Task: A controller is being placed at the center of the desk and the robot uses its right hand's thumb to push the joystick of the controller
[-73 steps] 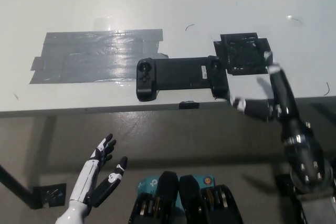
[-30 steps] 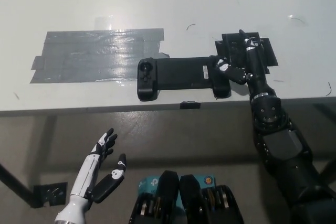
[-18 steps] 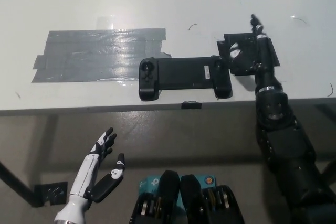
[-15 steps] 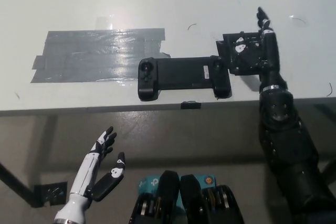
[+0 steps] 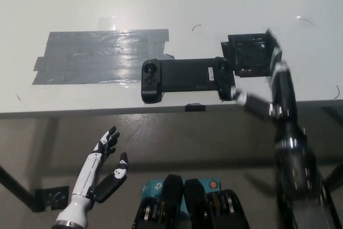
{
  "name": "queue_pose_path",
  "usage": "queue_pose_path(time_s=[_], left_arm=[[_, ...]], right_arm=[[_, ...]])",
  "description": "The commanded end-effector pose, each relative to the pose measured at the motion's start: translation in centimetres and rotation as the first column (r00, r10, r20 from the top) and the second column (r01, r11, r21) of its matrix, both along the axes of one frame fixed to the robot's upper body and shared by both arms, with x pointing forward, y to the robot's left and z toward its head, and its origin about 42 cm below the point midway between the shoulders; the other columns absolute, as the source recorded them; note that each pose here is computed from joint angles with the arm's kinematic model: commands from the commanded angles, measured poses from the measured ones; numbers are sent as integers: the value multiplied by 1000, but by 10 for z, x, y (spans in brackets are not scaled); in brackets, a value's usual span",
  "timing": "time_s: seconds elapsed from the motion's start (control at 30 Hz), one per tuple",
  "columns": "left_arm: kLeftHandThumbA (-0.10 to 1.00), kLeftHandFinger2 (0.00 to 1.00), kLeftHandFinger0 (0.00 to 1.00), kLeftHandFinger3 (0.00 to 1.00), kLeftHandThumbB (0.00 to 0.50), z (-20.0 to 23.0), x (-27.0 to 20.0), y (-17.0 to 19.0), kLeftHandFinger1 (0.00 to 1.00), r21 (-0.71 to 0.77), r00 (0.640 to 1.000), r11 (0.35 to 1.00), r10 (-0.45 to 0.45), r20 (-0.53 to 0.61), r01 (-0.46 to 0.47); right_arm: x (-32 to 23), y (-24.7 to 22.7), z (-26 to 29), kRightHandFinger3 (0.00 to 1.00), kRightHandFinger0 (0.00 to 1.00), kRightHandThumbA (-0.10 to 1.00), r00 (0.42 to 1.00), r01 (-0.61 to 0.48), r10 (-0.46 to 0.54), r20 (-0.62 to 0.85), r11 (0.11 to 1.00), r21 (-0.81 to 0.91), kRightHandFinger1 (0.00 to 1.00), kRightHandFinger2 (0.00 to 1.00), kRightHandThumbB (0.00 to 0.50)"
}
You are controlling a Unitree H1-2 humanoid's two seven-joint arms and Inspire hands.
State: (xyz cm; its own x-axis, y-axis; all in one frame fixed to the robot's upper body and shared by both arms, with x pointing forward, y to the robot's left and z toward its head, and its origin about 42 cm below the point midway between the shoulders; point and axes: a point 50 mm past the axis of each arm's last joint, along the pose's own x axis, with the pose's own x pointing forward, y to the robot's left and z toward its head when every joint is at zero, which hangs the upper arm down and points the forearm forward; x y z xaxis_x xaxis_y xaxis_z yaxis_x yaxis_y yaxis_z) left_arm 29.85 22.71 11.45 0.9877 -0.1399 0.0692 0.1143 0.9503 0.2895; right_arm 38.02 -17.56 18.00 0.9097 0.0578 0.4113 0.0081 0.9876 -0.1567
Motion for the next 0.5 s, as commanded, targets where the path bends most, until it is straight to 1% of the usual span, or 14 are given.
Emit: queue_pose_path(time_s=[0.0, 0.03, 0.1, 0.17, 0.2, 0.23, 0.33, 0.43, 0.47], left_arm=[[383, 1000, 1000, 1000, 0, 16, 6, 6, 1000, 24, 998, 1000, -9, 62, 8], [384, 1000, 1000, 1000, 0, 16, 6, 7, 1000, 27, 998, 1000, -8, 63, 7], [387, 1000, 1000, 1000, 0, 15, 6, 6, 1000, 23, 998, 1000, -16, 63, 14], [384, 1000, 1000, 1000, 0, 16, 7, 5, 1000, 24, 998, 1000, -20, 65, 19], [381, 1000, 1000, 1000, 0, 17, 7, 5, 1000, 22, 998, 1000, -15, 63, 13], [359, 1000, 1000, 1000, 0, 16, 7, 6, 1000, 18, 998, 1000, -16, 67, 15], [385, 1000, 1000, 1000, 0, 16, 4, 5, 1000, 30, 998, 999, -15, 61, 14], [386, 1000, 1000, 1000, 0, 16, 5, 6, 1000, 25, 998, 1000, -15, 61, 14], [370, 1000, 1000, 1000, 0, 17, 5, 6, 1000, 25, 998, 1000, -16, 65, 14]], right_arm=[[-33, 6, -11, 1000, 1000, 1000, 993, -118, 117, -28, 992, -49, 1000, 1000, 139], [-38, 5, -20, 1000, 1000, 1000, 991, -126, 123, -58, 991, -51, 1000, 1000, 144], [-47, 0, -35, 1000, 1000, 1000, 987, -135, 130, -93, 989, -55, 1000, 1000, 125], [-51, -5, -42, 1000, 1000, 959, 984, -140, 134, -114, 989, -44, 1000, 1000, 119], [-53, -7, -46, 1000, 1000, 973, 982, -145, 138, -127, 988, -44, 1000, 1000, 138], [-54, -8, -48, 1000, 1000, 979, 981, -149, 142, -134, 988, -46, 1000, 1000, 137], [-56, -8, -51, 1000, 1000, 951, 977, -162, 153, -148, 985, -50, 1000, 1000, 112], [-55, -8, -50, 1000, 1000, 945, 975, -168, 157, -159, 984, -58, 1000, 1000, 110], [-54, -7, -49, 1000, 1000, 941, 974, -170, 159, -162, 983, -61, 1000, 1000, 110]])
